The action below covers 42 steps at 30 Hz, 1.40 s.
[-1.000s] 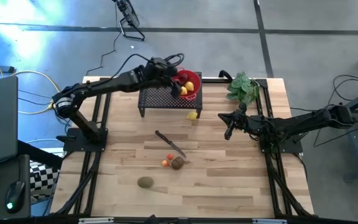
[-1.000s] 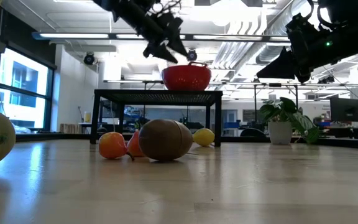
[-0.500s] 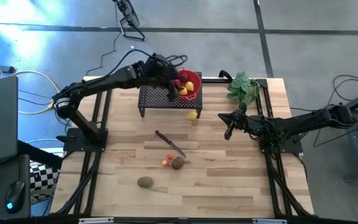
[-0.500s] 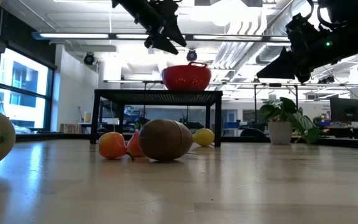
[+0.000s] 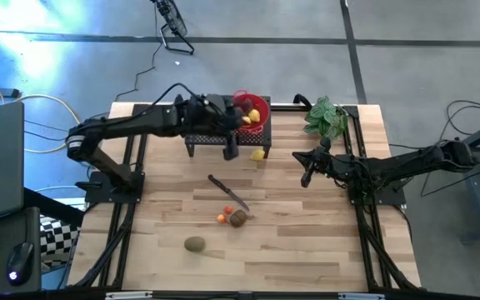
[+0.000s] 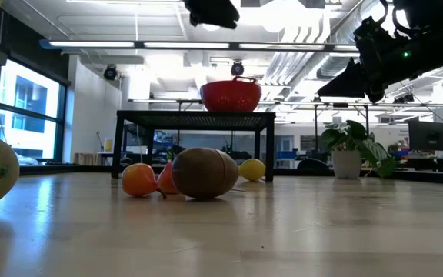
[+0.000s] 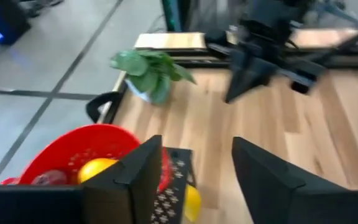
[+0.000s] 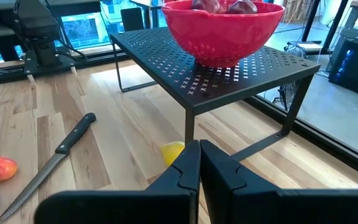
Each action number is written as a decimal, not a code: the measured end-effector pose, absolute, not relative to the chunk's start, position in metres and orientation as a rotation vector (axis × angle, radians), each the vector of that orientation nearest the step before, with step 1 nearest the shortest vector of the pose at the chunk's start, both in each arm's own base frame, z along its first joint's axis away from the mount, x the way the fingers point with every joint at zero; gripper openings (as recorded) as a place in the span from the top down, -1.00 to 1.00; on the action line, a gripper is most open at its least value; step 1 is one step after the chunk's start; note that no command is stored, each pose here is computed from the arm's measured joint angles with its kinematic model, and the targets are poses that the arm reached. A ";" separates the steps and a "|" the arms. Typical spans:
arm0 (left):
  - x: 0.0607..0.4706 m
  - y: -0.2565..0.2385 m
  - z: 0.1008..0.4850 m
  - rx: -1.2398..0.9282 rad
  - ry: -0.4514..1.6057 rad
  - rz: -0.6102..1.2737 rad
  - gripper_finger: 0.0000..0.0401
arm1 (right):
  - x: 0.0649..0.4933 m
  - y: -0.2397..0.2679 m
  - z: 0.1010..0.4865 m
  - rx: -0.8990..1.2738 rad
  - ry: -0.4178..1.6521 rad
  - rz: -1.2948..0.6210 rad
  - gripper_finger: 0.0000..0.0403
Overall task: Pick & Place Fruit
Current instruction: Put the top pear into the colander on the shelf
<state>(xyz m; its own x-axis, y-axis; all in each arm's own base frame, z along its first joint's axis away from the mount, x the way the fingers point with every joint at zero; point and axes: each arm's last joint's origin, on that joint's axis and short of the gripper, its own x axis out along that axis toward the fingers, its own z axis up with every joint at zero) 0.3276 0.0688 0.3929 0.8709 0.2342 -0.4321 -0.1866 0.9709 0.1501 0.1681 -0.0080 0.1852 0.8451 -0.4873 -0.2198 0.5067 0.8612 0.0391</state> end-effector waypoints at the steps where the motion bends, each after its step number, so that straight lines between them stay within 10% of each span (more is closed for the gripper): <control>1: 0.327 0.065 0.393 0.117 0.477 0.206 0.14 | 0.168 -0.008 0.185 0.097 0.207 -0.524 0.98; 20: 0.328 0.034 0.314 0.025 0.700 0.105 0.97 | 0.168 -0.008 0.185 0.089 0.212 -0.522 0.98; 42: 0.323 -0.022 0.292 0.188 0.779 -0.141 0.96 | 0.168 -0.008 0.185 0.085 0.215 -0.522 0.98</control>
